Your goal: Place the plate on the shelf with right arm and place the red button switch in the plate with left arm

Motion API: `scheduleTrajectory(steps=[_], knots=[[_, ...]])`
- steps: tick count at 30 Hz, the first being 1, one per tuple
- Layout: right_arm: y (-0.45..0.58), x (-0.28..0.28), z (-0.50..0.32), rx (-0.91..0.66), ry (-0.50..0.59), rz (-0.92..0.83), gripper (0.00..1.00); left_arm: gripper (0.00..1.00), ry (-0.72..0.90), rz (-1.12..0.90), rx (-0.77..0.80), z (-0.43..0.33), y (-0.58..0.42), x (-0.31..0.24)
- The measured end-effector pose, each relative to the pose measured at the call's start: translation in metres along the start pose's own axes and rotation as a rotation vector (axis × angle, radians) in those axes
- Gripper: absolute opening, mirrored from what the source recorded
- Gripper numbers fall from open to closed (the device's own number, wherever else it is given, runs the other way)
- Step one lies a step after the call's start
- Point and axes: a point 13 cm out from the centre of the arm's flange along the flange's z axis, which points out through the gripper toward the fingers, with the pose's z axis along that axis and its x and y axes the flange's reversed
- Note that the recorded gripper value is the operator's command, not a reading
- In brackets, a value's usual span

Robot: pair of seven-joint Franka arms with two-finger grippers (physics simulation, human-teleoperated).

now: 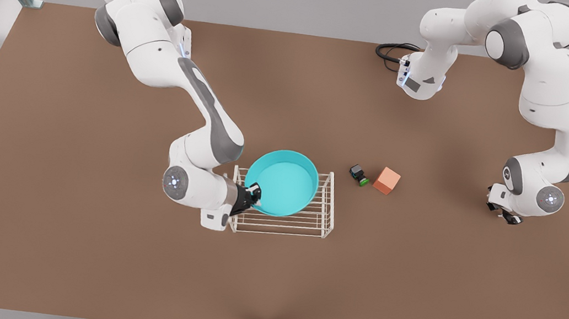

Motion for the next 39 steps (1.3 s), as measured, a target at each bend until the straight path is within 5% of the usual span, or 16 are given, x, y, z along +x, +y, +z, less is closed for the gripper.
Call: scheduleTrajectory(steps=[1,7,8,9,15,18,24,29,33,39], knots=[[-0.003,0.001,0.001,0.012,0.003,0.007,0.21,0.78,0.0,0.0,-0.001,0.0,0.0,0.0],[0.007,-0.001,0.014,0.036,0.008,0.036,0.21,0.68,0.0,0.003,-0.004,-0.001,0.001,-0.001],[0.01,-0.001,0.016,0.037,0.008,0.041,0.94,0.68,0.0,0.004,-0.004,-0.001,0.001,-0.002],[0.01,-0.001,0.018,0.041,0.009,0.048,1.0,0.68,0.0,0.004,-0.005,-0.001,0.001,-0.002],[0.004,-0.006,0.016,0.081,-0.008,0.098,1.0,0.68,0.001,0.002,-0.004,0.0,0.001,0.0],[0.017,-0.014,-0.005,0.077,-0.039,0.106,1.0,0.53,0.002,0.001,-0.003,0.0,0.001,0.001],[-0.001,-0.01,-0.15,0.19,-0.106,0.11,1.0,0.48,0.002,0.001,-0.007,-0.004,0.002,0.0],[-0.137,0.093,-0.308,0.462,0.012,0.281,1.0,0.47,-0.009,0.011,-0.035,-0.044,0.005,-0.012],[-0.135,0.193,-0.443,0.633,0.064,0.413,1.0,0.48,-0.031,0.102,-0.119,-0.169,-0.022,-0.108],[-0.122,0.252,-0.448,0.618,0.202,0.478,1.0,0.48,-0.064,0.206,-0.211,-0.326,-0.112,-0.322]])
